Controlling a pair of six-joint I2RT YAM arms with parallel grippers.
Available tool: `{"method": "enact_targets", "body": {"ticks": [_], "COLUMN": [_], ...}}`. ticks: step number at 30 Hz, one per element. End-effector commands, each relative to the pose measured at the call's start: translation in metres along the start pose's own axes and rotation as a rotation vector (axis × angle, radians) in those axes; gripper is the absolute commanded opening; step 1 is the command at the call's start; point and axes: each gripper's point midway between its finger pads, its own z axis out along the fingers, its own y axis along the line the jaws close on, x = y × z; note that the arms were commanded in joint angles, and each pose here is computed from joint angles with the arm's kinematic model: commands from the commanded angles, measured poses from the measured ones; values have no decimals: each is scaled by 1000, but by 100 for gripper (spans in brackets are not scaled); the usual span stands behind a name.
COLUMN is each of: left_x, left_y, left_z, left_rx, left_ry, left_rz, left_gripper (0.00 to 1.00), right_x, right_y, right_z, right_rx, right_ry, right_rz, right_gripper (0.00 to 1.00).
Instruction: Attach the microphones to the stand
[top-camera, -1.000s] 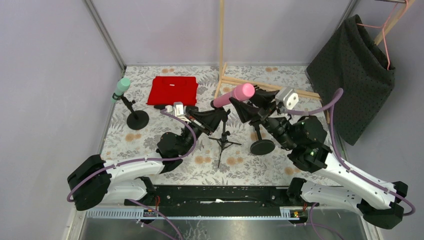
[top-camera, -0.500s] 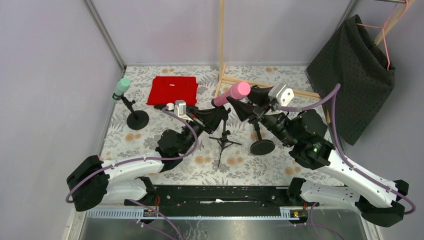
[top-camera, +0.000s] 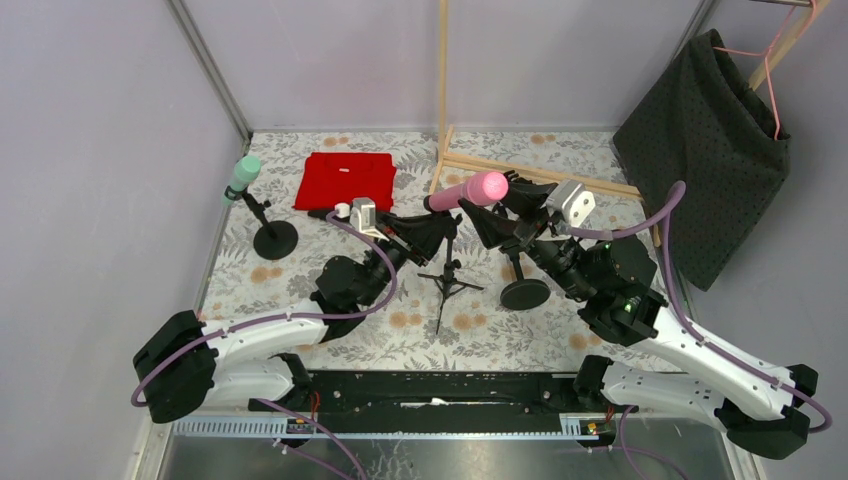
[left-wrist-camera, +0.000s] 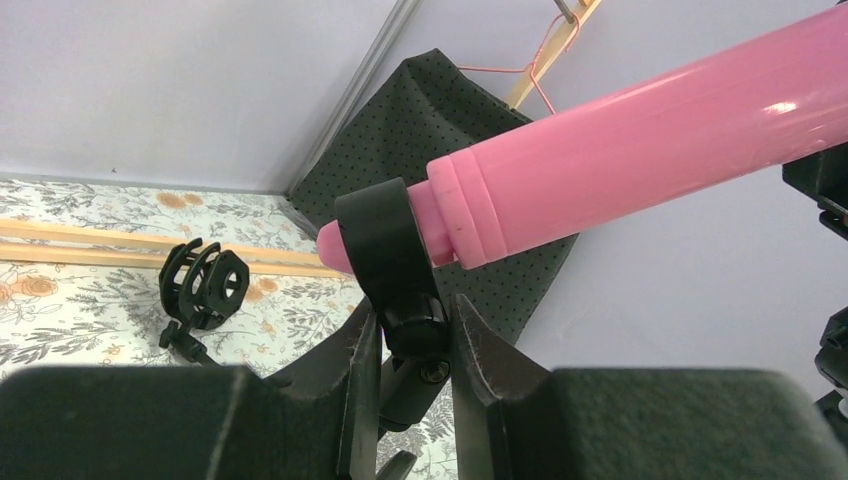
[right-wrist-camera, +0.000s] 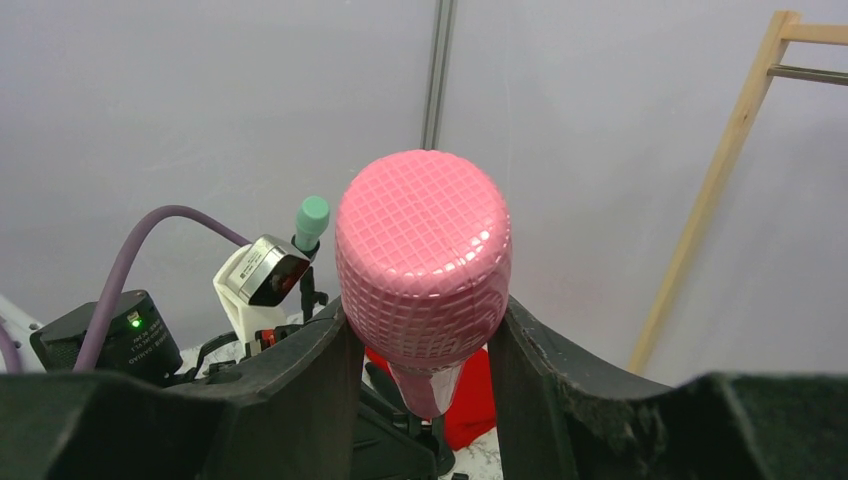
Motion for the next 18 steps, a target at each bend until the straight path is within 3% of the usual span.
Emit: {"method": "enact_targets", "body": {"ticks": [1, 18], "left_x": [4, 0], "left_y": [-24, -33], "left_z": [6, 5], "left_rx": [111, 147], "left_ry": [52, 43], "left_rz": [81, 87], "left_gripper": [0, 0], "right_x": [81, 132], "right_y": [21, 28], "right_z": [-6, -22], "right_rx": [-88, -87], "right_ry": [270, 366], "right_rz": [-16, 10], "right_gripper": [0, 0]}}
